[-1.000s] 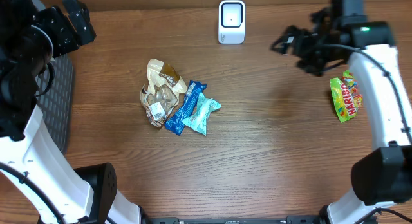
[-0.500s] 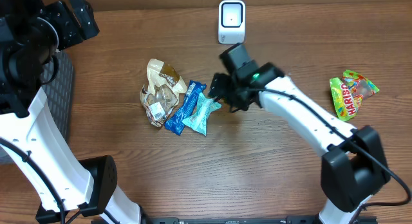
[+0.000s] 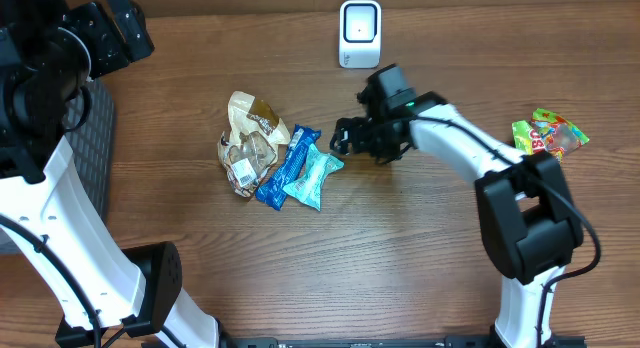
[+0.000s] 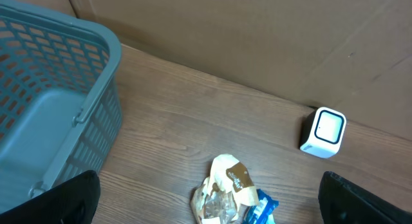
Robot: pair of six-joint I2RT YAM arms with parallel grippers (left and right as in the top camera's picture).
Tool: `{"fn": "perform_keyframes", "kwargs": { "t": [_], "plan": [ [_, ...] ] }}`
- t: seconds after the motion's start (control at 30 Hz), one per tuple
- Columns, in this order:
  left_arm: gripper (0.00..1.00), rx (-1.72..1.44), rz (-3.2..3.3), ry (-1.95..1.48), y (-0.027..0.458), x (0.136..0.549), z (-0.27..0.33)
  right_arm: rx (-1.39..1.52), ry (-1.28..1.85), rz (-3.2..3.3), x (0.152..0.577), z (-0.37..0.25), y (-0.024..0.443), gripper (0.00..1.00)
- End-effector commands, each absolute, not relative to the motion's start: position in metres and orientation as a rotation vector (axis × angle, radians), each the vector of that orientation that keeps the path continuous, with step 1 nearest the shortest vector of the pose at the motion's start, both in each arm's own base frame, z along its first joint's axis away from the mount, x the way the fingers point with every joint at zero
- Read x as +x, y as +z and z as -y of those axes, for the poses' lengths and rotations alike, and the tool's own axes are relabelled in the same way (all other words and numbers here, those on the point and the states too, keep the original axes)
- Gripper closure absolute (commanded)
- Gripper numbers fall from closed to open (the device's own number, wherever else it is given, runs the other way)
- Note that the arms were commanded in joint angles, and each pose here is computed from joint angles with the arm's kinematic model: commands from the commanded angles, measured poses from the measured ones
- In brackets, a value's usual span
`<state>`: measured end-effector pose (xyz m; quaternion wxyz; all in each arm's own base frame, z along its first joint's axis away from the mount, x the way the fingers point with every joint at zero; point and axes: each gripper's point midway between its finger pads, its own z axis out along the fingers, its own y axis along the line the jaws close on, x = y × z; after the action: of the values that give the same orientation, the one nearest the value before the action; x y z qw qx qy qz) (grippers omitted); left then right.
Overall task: Scan the item barcode
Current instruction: 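Move the right gripper to the light green packet and grasp it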
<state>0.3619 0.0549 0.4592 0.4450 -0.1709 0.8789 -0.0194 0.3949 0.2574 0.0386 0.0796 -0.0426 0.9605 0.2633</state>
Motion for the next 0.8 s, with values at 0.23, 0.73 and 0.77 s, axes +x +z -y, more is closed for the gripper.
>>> {"fn": "perform_keyframes", "kwargs": {
  "t": [0.23,0.73,0.77],
  "plan": [
    [0.0,-0.443,-2.179,-0.035,0.457,0.363,-0.059,-0.685,1.193,-2.701,0.364,-0.301,0.031,0.03],
    [0.0,-0.443,-2.179,-0.035,0.457,0.363,-0.059,-0.125,0.995,-2.98,0.353,-0.322,0.01,0.63],
    [0.0,-0.443,-2.179,-0.035,0.457,0.363,-0.059,-0.118,1.006,-2.981,0.353,-0.322,0.01,0.74]
  ]
}}
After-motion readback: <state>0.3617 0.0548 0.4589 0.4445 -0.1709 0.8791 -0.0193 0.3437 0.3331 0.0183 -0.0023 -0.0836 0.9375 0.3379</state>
